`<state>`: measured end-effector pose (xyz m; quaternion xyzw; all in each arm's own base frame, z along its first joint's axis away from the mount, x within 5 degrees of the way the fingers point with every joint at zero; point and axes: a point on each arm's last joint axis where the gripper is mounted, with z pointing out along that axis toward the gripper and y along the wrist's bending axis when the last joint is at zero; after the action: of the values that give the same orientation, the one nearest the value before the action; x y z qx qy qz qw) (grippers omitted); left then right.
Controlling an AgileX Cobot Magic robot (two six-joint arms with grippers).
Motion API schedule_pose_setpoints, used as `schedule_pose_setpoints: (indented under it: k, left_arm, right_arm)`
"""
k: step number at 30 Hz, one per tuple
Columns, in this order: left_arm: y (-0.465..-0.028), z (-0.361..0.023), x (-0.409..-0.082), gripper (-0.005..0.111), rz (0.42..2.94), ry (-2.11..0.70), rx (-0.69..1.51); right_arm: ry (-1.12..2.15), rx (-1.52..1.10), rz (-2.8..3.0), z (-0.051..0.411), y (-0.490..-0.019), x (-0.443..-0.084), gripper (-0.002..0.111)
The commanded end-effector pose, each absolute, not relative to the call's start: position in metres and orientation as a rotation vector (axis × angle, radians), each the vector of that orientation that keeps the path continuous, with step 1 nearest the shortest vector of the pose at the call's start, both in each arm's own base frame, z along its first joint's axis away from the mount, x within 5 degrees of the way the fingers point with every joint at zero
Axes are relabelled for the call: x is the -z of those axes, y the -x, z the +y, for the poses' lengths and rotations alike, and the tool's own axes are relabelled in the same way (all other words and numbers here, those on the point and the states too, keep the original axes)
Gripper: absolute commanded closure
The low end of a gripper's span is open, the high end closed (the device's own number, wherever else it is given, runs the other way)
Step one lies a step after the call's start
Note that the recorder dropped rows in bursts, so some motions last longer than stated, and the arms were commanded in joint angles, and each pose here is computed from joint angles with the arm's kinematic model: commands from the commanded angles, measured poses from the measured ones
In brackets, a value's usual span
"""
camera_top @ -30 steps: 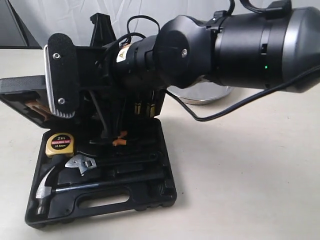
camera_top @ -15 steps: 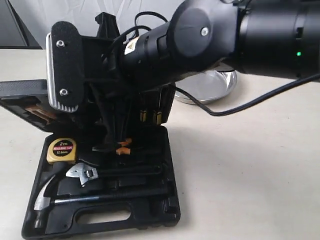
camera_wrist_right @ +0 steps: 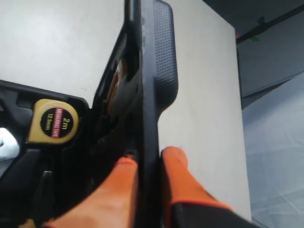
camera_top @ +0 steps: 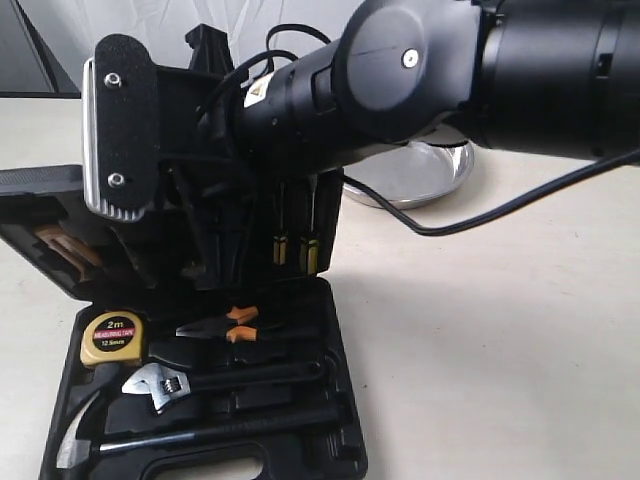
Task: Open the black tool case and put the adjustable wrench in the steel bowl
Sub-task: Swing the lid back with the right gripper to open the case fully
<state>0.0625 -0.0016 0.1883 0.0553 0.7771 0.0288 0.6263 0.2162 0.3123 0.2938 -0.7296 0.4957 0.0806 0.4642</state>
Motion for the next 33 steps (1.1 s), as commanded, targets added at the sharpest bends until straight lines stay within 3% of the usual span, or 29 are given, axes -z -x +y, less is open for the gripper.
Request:
schedule_pose_setpoints:
  k: [1,27,29,33]
  left_arm:
    - [-0.062,-0.002,-0.190,0.106,1.768,-0.127,-0.058]
    - [-0.062,-0.002,-0.190,0.106,1.767,-0.128,-0.059]
    - [-0.062,-0.002,-0.190,0.106,1.767,-0.128,-0.059]
    - [-0.062,-0.002,-0.190,0.106,1.767,-0.128,-0.059]
  right_arm:
    - [1.667,-0.101,1.189,0.316,-0.229,-0.299,0.109]
    - [1.608,0.030,1.113,0.318,-0.240,-0.300,0.108]
    - [1.594,0.060,1.090,0.318,-0.242,-0.303,0.101]
    - [1.562,0.075,1.083,0.318,-0.244,-0.305,0.070]
